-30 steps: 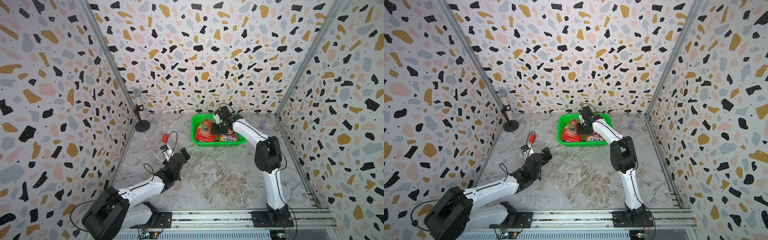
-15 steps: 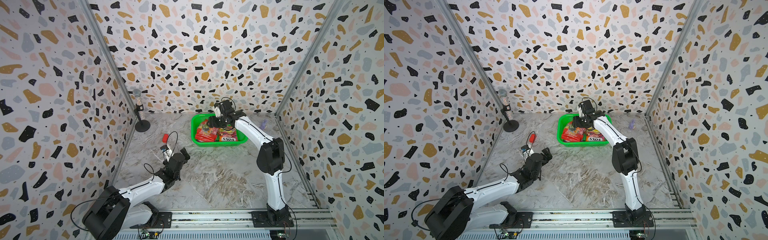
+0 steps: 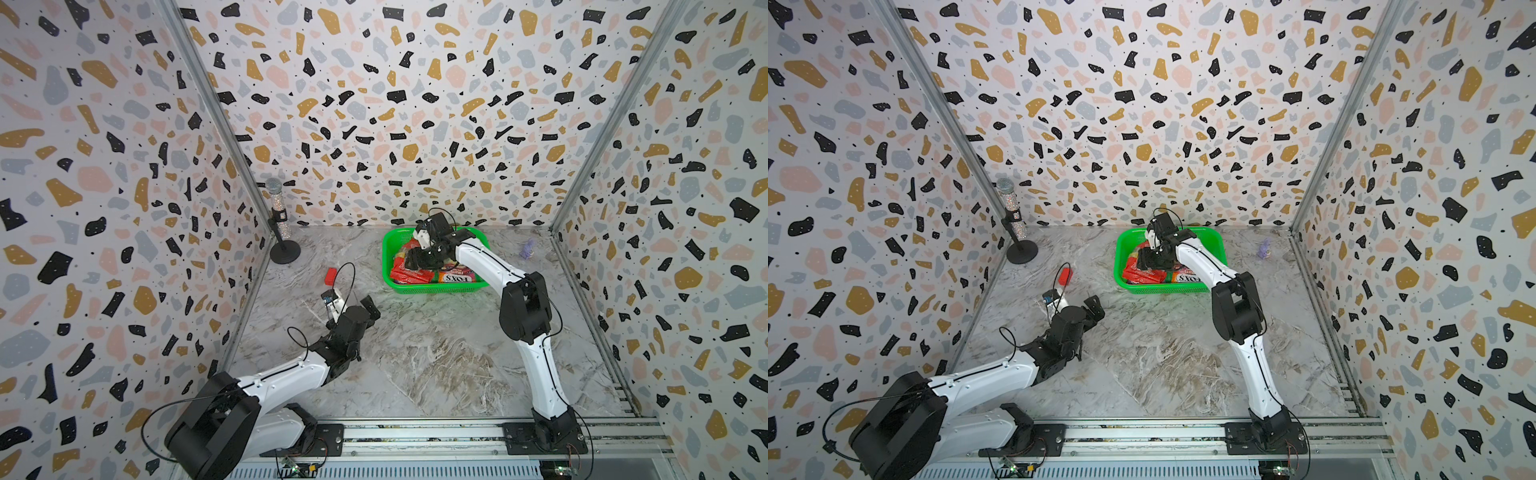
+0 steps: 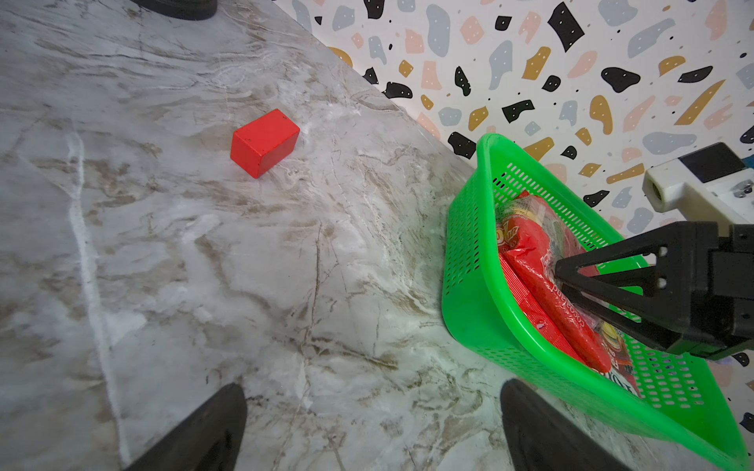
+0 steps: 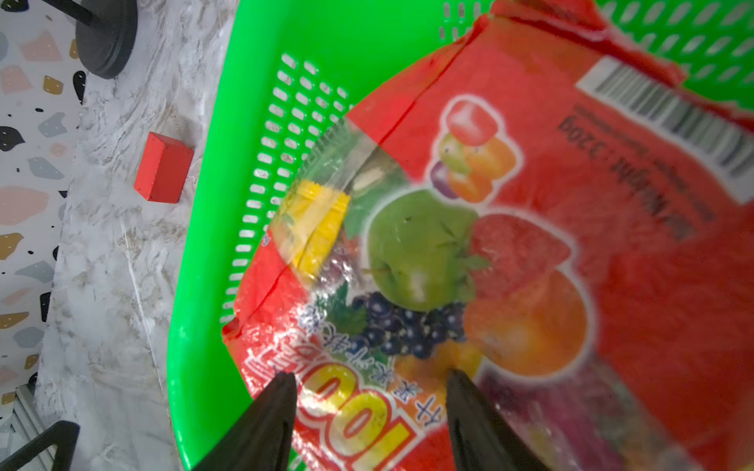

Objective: Put the candies in the basket
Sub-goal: Place the candy in the basket, then reset both arms

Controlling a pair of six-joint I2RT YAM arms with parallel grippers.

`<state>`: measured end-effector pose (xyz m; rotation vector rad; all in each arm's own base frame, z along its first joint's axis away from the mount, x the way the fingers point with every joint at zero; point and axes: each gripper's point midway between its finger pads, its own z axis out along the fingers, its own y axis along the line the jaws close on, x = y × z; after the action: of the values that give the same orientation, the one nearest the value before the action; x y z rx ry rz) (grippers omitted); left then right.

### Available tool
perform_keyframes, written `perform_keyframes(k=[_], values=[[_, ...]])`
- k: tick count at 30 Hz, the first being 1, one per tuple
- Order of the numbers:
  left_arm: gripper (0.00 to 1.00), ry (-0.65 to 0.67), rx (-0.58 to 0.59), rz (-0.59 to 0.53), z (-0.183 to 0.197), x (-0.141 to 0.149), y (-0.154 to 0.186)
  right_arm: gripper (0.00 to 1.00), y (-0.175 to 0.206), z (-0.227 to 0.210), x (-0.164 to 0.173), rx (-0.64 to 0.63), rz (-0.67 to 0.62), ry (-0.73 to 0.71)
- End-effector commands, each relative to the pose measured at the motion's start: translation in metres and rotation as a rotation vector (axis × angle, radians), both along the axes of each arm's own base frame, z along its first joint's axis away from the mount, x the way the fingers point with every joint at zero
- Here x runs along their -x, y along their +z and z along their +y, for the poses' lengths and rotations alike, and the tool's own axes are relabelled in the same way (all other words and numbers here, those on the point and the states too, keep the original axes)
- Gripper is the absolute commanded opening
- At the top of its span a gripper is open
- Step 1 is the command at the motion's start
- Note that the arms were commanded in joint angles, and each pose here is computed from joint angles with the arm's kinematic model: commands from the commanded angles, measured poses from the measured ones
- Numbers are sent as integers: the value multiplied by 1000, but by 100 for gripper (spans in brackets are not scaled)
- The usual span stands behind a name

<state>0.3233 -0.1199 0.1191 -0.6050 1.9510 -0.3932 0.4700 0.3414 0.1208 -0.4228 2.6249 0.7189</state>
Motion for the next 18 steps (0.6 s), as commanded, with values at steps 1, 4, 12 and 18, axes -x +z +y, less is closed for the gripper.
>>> perform_keyframes(k=[1,4,12,18], values=[[100,-25,13,-39,-7,-7,17,63,66,-11,11,-9,-83,10],[100,-28,8,-40,-7,-7,18,64,102,-27,22,16,-165,1],[100,-32,33,-46,-7,-4,21,67,158,-102,72,87,-520,-90],[100,-60,33,-28,-14,-7,17,66,111,-174,94,325,-835,-187]])
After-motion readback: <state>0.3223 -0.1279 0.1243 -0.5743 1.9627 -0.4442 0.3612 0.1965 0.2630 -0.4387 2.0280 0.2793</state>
